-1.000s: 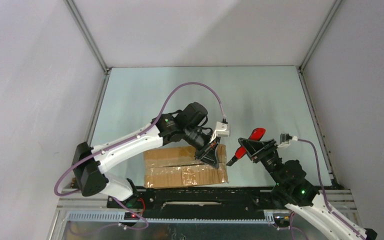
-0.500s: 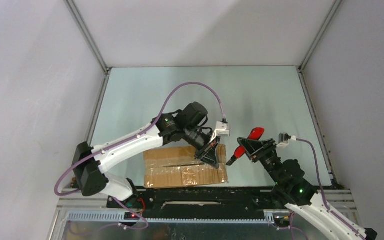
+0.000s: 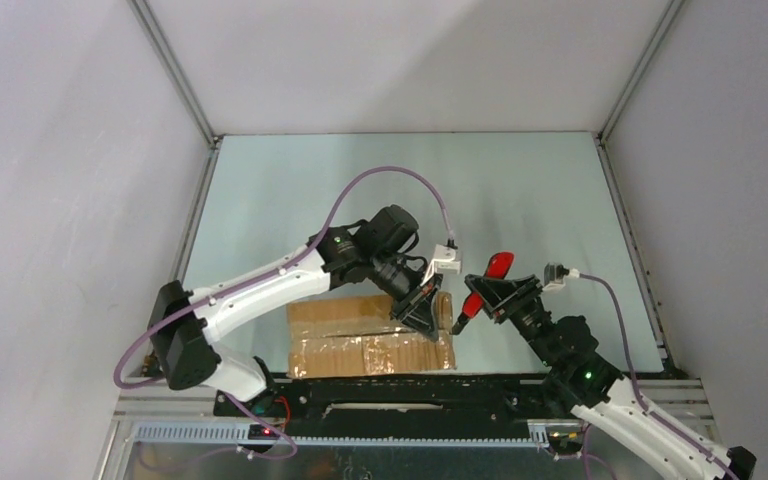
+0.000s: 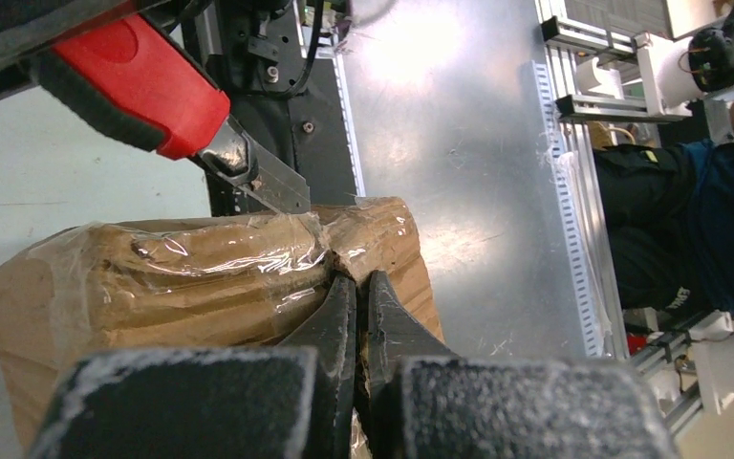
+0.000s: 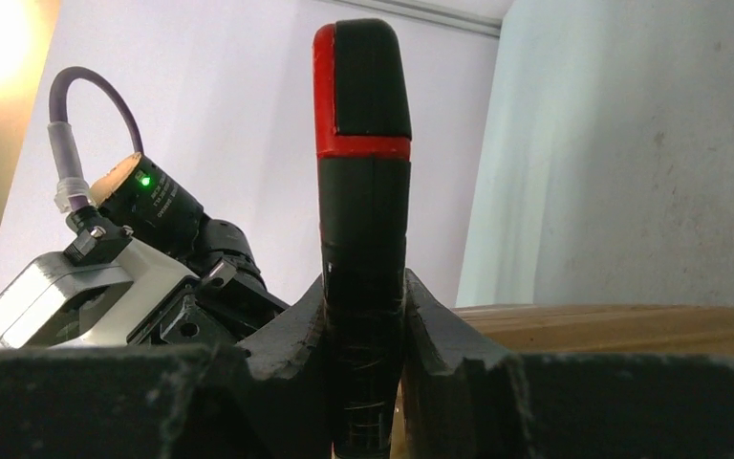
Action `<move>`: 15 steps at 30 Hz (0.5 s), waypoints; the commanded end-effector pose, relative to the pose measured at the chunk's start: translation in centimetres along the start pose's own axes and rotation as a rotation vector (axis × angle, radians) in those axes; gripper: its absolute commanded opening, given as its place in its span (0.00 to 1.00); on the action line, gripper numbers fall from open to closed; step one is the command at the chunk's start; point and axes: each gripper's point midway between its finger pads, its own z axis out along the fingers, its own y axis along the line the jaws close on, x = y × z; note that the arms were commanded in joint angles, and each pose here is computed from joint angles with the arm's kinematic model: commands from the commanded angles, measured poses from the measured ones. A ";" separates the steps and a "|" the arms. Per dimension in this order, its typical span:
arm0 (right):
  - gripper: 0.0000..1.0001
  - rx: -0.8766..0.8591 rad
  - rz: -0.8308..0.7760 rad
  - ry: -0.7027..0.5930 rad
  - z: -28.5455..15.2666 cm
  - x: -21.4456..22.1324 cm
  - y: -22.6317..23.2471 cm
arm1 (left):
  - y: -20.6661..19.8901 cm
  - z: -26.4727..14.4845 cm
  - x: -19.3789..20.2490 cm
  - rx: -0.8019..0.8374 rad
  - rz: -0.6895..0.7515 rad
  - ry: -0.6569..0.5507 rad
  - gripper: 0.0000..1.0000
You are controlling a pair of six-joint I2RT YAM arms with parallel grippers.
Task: Unpack the express box
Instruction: Cut the express box at the center of the board.
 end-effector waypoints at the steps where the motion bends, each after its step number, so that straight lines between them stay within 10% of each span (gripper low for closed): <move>1: 0.00 -0.027 0.023 0.101 -0.2 2.3 -0.2 | 1.1 0.5 -2.5 -0.015 0.077 -0.046 0.00; 15: 0.00 0.012 0.046 0.105 0.2 3.8 -1.0 | 1.0 -0.9 -6.1 -0.085 0.139 -0.116 0.00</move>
